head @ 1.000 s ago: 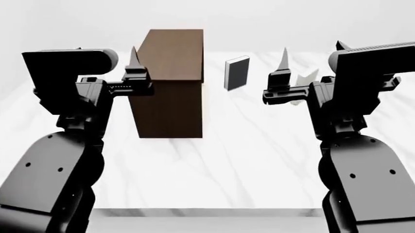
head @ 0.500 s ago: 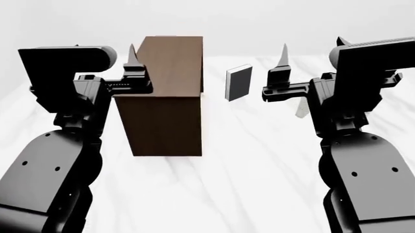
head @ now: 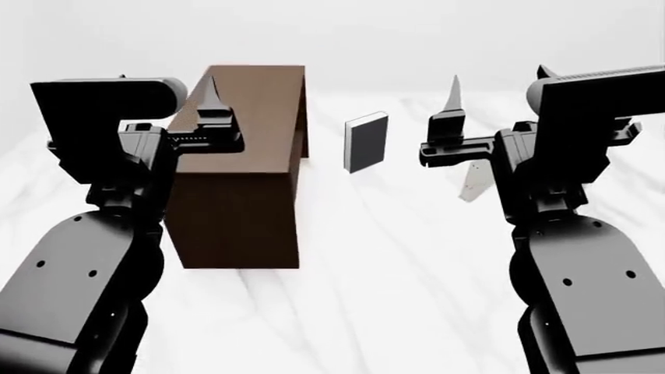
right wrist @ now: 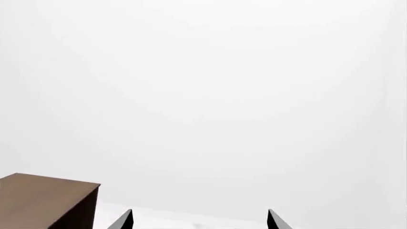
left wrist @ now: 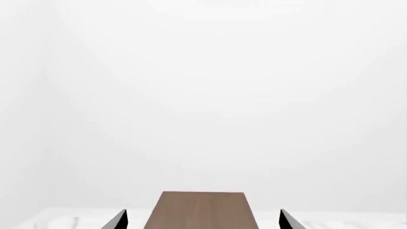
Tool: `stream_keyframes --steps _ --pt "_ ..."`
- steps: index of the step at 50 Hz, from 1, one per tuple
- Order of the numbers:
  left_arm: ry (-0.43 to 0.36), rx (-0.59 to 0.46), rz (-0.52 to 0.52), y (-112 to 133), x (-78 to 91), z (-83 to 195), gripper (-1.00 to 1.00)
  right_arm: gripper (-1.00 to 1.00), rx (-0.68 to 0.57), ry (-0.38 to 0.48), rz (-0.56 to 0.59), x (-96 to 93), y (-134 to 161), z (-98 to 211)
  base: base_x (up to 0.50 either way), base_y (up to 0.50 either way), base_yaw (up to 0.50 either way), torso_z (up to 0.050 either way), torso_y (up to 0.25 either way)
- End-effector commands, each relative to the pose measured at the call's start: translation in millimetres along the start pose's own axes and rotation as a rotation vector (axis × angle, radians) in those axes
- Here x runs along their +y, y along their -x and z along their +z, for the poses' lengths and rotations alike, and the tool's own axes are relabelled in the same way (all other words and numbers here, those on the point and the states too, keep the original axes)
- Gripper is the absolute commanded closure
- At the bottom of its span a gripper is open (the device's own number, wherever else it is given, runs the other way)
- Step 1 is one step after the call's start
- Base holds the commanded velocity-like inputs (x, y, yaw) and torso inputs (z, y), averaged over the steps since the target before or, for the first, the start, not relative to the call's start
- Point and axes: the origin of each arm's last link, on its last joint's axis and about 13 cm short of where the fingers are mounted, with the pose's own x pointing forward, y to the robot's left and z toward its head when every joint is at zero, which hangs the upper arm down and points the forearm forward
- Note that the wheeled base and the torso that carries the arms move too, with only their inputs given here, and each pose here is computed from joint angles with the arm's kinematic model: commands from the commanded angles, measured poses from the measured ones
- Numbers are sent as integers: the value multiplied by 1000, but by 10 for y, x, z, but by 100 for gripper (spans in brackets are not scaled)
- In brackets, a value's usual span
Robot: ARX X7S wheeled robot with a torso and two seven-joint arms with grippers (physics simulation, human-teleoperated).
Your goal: Pick up the book on the right and place it under the cabinet shelf.
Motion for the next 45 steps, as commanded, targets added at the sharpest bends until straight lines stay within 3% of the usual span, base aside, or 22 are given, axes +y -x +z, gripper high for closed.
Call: stream_keyframes --steps 1,22,45 --pt "-1 3 1 -1 7 -18 -100 -100 4 -1 0 7 6 -13 98 -184 0 0 0" --pt "-6 5 2 11 5 -33 -100 -100 4 0 4 5 25 -27 105 -165 0 0 0" --pt "-11 -2 11 12 23 4 -100 -100 3 2 9 18 28 -22 187 -29 0 0 0"
